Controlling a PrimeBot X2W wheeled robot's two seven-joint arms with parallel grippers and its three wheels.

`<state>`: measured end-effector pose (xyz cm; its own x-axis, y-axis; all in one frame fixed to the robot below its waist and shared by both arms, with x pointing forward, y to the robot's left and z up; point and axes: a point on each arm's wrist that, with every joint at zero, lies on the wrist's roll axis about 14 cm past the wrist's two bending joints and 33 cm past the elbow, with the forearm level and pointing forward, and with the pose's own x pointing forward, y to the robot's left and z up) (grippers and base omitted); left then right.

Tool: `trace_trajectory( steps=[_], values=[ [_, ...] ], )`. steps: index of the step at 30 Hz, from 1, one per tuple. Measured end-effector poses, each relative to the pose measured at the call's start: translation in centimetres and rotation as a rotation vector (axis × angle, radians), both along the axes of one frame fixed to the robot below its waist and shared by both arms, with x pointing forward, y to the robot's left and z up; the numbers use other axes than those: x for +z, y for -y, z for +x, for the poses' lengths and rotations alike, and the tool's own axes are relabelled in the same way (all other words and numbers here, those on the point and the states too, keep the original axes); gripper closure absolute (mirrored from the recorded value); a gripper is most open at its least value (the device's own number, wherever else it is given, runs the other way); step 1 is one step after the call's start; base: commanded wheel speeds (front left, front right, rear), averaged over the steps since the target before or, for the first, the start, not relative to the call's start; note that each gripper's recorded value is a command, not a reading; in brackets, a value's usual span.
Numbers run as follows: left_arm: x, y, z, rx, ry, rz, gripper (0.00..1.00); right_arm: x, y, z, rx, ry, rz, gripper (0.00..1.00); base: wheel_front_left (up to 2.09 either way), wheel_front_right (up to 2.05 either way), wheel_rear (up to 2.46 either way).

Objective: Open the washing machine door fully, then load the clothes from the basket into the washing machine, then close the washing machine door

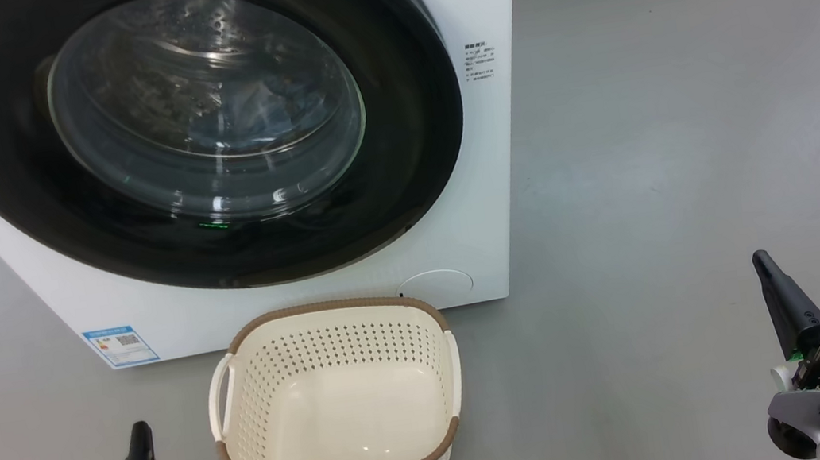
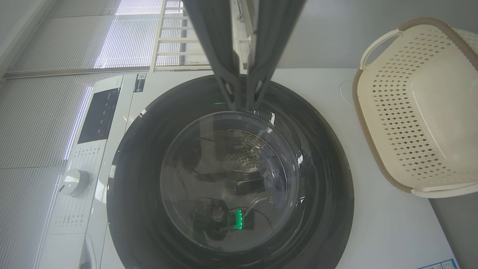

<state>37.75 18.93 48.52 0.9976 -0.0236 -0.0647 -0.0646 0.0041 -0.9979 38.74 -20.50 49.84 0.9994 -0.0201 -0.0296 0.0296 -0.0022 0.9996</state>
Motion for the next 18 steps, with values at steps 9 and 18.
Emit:
trace_trajectory(
  steps=[9, 18],
  values=[
    [0.00, 0.00, 0.00, 0.000, 0.000, 0.000, 1.00, 0.01, 0.23, -0.02, -0.007, 0.000, 0.002, 1.00, 0.00, 0.00, 0.00],
    [-0.01, 0.01, 0.00, 0.000, 0.000, 0.000, 1.00, 0.00, 0.30, -0.03, -0.011, 0.000, 0.004, 1.00, 0.00, 0.00, 0.00]
  ],
)
